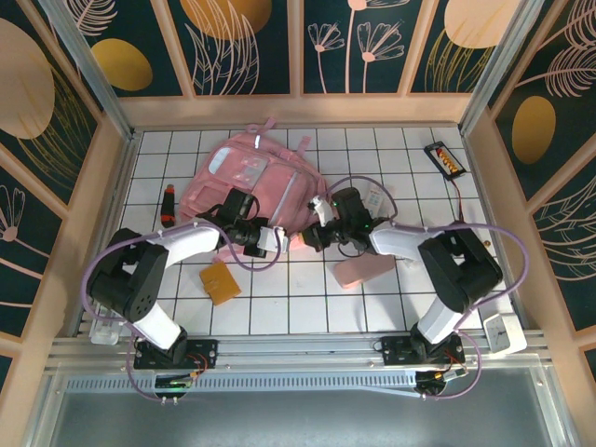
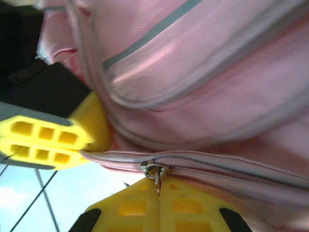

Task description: Pack the student bag

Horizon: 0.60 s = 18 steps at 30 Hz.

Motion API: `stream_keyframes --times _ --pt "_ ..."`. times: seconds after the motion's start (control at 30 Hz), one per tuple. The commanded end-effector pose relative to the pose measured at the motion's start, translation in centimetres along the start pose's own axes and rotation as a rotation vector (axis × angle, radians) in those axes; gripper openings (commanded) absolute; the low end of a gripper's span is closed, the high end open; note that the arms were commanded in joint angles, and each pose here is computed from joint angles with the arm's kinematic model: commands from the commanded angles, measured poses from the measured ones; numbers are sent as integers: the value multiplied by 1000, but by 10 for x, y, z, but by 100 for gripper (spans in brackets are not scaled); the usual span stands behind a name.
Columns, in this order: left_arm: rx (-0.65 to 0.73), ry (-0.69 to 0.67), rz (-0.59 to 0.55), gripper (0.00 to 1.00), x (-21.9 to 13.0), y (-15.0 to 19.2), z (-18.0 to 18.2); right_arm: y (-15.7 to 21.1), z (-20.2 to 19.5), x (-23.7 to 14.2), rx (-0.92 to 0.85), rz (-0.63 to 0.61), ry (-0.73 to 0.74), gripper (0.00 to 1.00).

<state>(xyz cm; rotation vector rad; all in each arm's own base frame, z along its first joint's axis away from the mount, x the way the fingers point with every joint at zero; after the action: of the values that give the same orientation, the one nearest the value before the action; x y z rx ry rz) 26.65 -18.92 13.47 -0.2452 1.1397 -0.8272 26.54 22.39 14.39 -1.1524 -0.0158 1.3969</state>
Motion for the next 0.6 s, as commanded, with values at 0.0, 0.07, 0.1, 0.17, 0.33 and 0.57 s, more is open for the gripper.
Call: stream_keyframes --times 0.0,0.07,0.1,0.17,0.33,0.57 --pt "16 -23 47 0 -7 3 -2 -11 -21 -24 77 -60 253 0" --pt "20 -23 65 0 -8 5 -1 -15 -38 -35 134 -79 341 0" --pt "24 -27 63 0 -10 4 0 -15 -43 -38 151 -82 379 0" --pt "43 -29 48 0 -11 2 0 -17 -52 -42 185 -93 432 0" --pt "118 -57 128 0 -16 7 -4 -24 -68 -40 226 -84 464 0" --pt "201 -135 213 0 -28 13 38 -29 -59 -57 207 -136 491 0"
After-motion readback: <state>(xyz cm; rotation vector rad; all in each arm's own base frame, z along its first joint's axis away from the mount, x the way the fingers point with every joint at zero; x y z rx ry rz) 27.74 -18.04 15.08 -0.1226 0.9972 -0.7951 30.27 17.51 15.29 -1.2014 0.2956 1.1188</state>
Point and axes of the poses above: each hand's point on the last joint's axis, 136 mm out from that joint toward the fingers, its own x axis out along the fingers, its own z axis along the line the jaws close on, y = z × x, the point moved 10 cm from there along -x, back along the fingers, and after that the axes turned 4 degrees about x, right-handed, at the moved point
